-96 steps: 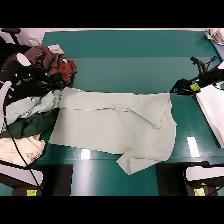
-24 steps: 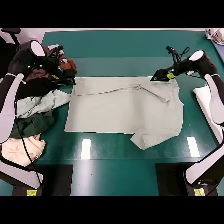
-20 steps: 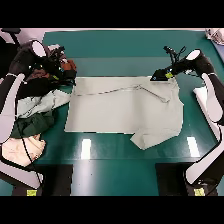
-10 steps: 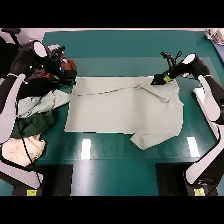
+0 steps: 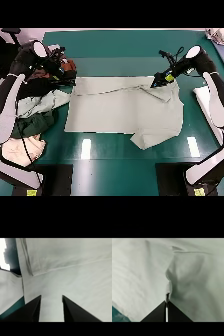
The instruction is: Fold the shirts.
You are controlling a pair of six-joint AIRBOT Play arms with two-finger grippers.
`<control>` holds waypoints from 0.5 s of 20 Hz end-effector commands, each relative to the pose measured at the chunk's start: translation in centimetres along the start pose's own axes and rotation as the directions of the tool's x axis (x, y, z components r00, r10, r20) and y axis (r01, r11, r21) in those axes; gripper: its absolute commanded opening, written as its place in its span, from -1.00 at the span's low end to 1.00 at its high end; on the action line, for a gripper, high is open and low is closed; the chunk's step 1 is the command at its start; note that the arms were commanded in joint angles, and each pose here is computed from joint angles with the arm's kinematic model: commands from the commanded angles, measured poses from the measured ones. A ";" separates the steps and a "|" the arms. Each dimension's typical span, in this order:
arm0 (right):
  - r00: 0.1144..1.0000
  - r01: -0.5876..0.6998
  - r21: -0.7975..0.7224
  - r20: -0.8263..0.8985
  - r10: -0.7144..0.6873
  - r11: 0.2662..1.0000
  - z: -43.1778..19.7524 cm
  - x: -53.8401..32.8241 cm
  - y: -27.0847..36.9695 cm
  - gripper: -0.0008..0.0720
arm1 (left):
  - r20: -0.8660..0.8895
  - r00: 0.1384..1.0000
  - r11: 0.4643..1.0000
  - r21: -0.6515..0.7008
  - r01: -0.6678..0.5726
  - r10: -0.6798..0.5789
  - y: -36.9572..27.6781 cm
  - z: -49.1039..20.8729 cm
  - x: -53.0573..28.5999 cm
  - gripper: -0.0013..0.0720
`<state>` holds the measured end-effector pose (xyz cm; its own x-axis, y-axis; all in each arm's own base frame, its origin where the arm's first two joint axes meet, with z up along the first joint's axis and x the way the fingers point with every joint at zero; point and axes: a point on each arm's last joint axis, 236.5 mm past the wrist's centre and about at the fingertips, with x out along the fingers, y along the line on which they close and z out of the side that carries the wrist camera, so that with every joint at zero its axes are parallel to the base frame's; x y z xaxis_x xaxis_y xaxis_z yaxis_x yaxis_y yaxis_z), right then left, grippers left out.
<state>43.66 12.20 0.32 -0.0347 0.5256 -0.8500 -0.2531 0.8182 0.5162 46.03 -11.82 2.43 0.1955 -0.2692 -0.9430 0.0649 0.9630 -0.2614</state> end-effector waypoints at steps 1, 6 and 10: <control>0.990 -0.018 -0.001 -0.141 0.018 1.000 -3.5 -0.3 5.2 -0.92 | -0.038 0.999 1.000 -0.004 -0.014 0.014 0.3 -0.9 -0.1 -0.06; 0.945 0.152 -0.048 -0.287 -0.159 0.987 -6.5 1.2 5.2 0.34 | -0.079 0.997 1.000 -0.007 -0.016 0.015 0.3 -1.9 -0.1 -0.05; 0.936 0.259 -0.026 -0.238 -0.257 0.966 -6.0 -0.9 2.3 0.34 | -0.122 0.992 1.000 -0.003 -0.019 0.019 0.4 -2.9 -0.2 -0.05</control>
<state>37.12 14.88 1.61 -0.2225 0.3223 -0.9201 -0.2953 0.8772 0.3786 44.05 -11.42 2.00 0.1120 -0.2522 -0.9612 0.0556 0.9673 -0.2474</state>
